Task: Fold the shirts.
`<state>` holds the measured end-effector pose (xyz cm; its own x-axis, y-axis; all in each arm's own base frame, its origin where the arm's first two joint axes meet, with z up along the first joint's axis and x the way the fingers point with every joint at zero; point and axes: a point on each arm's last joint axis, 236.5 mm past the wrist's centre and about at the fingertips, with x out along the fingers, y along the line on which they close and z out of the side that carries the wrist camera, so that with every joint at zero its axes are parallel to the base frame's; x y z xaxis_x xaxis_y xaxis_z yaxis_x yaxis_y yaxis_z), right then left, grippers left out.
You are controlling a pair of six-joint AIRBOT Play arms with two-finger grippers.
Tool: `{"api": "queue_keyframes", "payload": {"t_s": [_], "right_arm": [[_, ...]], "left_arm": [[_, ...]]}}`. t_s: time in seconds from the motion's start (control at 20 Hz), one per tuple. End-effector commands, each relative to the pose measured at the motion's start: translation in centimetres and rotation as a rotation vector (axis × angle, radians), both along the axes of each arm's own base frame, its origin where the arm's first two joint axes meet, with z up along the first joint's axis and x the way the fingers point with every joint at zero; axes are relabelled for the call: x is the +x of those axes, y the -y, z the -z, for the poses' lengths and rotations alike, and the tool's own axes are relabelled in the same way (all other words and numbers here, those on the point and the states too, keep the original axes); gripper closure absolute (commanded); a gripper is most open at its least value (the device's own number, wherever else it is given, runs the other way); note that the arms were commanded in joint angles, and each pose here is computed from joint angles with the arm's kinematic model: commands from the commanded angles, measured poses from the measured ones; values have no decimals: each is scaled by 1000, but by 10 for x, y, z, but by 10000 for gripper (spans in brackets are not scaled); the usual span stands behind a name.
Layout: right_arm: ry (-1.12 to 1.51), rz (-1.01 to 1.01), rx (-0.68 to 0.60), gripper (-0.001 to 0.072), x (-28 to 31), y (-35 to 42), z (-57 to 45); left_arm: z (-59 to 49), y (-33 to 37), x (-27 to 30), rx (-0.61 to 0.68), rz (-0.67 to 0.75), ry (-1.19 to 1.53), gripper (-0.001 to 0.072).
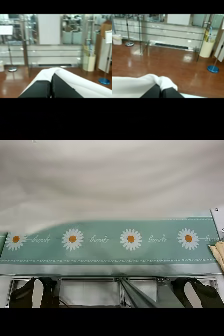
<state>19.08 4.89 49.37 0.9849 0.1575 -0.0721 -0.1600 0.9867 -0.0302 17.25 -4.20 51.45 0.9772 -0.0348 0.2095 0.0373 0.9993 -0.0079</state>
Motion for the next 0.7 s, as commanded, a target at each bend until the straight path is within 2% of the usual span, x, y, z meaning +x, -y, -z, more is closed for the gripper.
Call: {"api": "queue_keyframes", "payload": {"t_s": [0.0,0.25,0.4,0.5,0.65], "right_arm": [[-84,45,8,690,-23,4,22],[-339,-19,103,690,17,0,98],[-560,-119,194,690,68,-8,172],[-671,-123,245,690,109,1,224],[-801,-128,322,690,174,15,293]], "left_arm": [[1,3,-36,19,-64,20,689],[89,-14,21,-158,-2,-296,689],[174,-14,82,-309,145,-522,689],[224,-22,129,-358,221,-591,689],[306,-41,200,-501,225,-736,689]]}}
